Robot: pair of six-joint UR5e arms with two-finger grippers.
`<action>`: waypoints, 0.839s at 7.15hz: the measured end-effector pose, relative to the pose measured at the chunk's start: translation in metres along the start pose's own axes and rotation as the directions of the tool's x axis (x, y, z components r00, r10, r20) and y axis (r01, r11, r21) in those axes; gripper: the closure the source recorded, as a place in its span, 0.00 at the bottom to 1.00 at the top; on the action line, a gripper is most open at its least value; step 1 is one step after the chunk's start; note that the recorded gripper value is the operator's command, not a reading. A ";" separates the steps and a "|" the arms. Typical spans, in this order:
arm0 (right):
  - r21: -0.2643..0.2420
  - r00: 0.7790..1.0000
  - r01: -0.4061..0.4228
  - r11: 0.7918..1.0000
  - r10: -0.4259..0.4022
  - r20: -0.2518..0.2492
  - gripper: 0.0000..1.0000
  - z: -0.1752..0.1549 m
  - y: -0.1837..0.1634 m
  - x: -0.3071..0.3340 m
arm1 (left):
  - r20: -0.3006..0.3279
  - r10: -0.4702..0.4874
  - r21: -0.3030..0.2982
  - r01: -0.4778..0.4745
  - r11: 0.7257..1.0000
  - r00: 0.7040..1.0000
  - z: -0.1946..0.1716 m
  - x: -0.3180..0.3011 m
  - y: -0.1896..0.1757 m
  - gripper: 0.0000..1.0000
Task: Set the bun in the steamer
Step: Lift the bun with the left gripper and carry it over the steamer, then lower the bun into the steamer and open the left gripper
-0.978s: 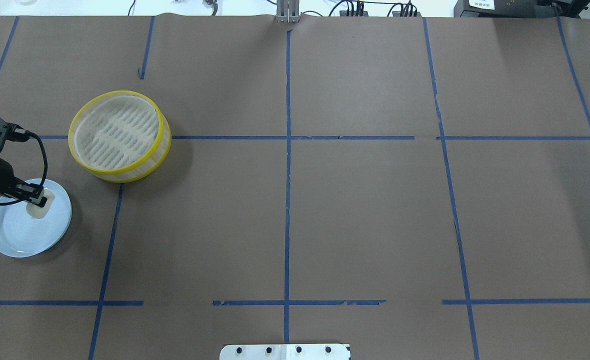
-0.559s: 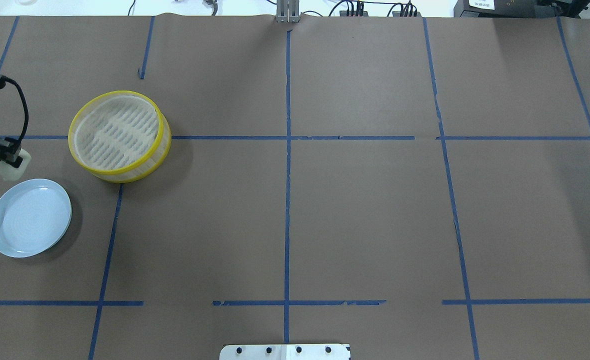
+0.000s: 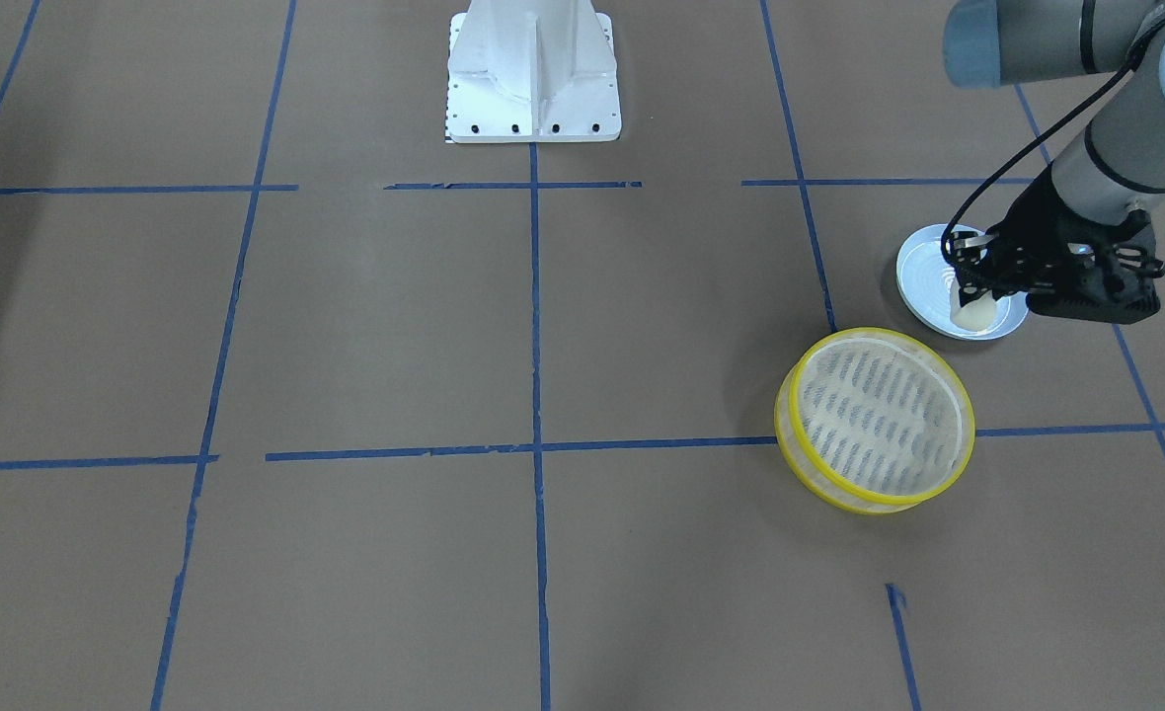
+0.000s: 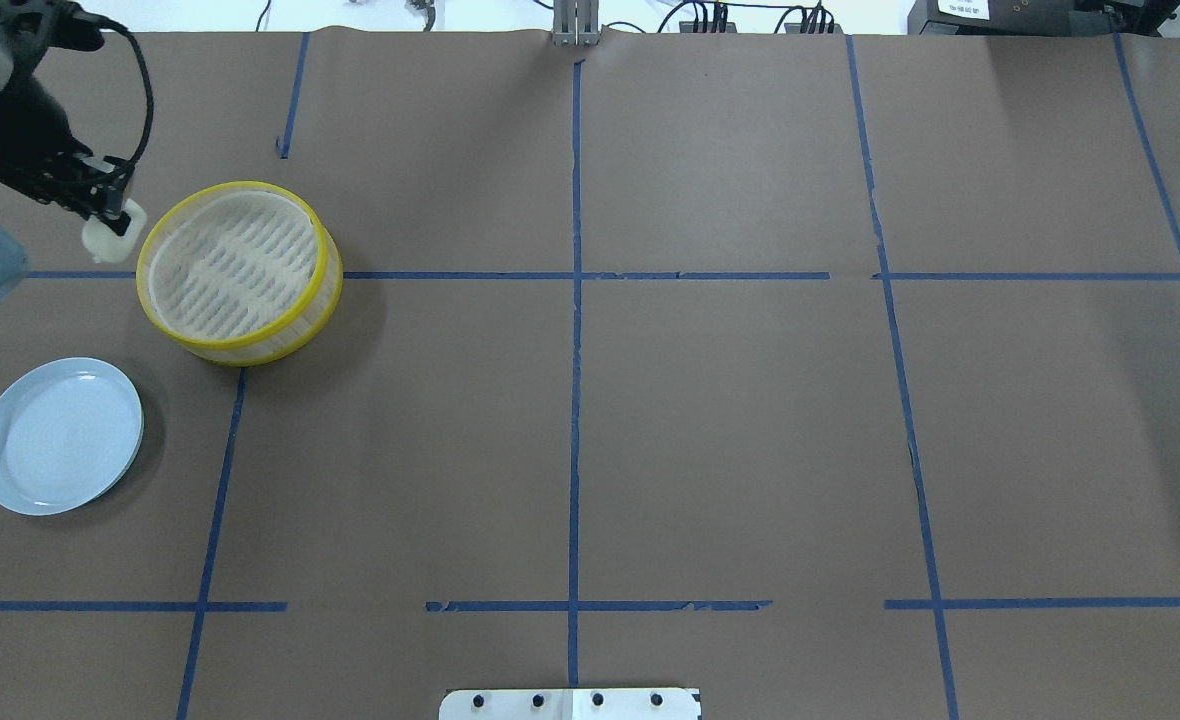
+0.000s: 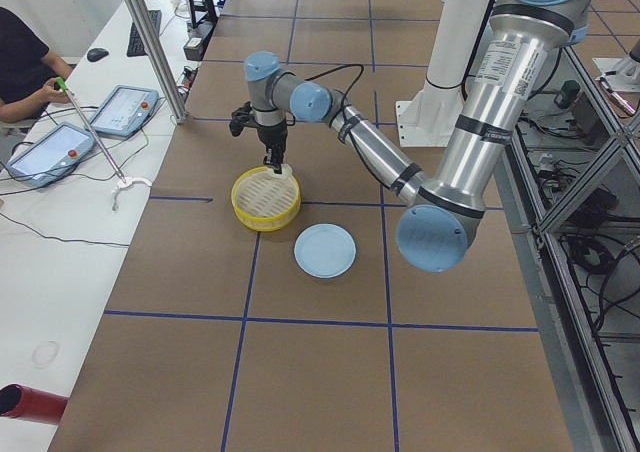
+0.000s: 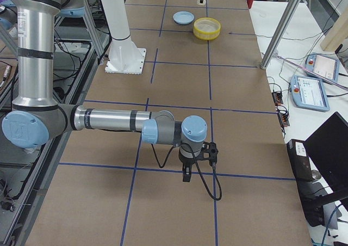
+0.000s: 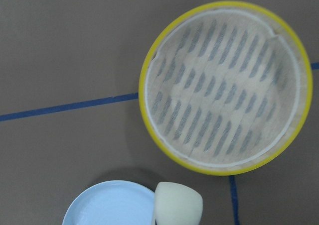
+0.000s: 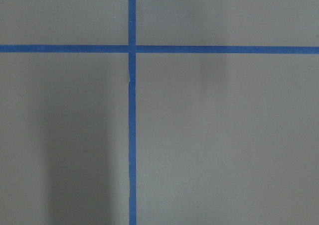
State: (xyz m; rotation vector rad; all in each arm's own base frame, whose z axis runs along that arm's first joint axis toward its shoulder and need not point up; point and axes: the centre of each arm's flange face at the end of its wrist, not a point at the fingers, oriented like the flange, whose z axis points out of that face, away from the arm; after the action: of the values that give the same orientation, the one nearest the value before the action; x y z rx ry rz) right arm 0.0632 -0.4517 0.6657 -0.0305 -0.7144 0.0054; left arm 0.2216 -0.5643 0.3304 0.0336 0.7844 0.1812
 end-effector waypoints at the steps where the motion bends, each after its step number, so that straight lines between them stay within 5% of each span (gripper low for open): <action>1: 0.000 1.000 0.000 1.000 0.000 0.000 0.00 0.000 0.000 0.000 | -0.021 0.008 -0.014 -0.009 1.000 1.000 0.019 0.017 -0.019 0.79; 6: 0.001 1.000 -0.001 1.000 0.001 0.000 0.00 0.000 0.000 0.000 | -0.060 0.009 -0.003 -0.009 1.000 0.998 0.125 0.007 -0.049 0.78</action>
State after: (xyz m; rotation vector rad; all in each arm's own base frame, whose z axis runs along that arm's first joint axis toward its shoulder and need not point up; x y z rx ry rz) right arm 0.0636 -0.4517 0.6657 -0.0302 -0.7144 0.0062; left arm 0.3220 -0.6063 0.4095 0.0292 0.8441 0.1926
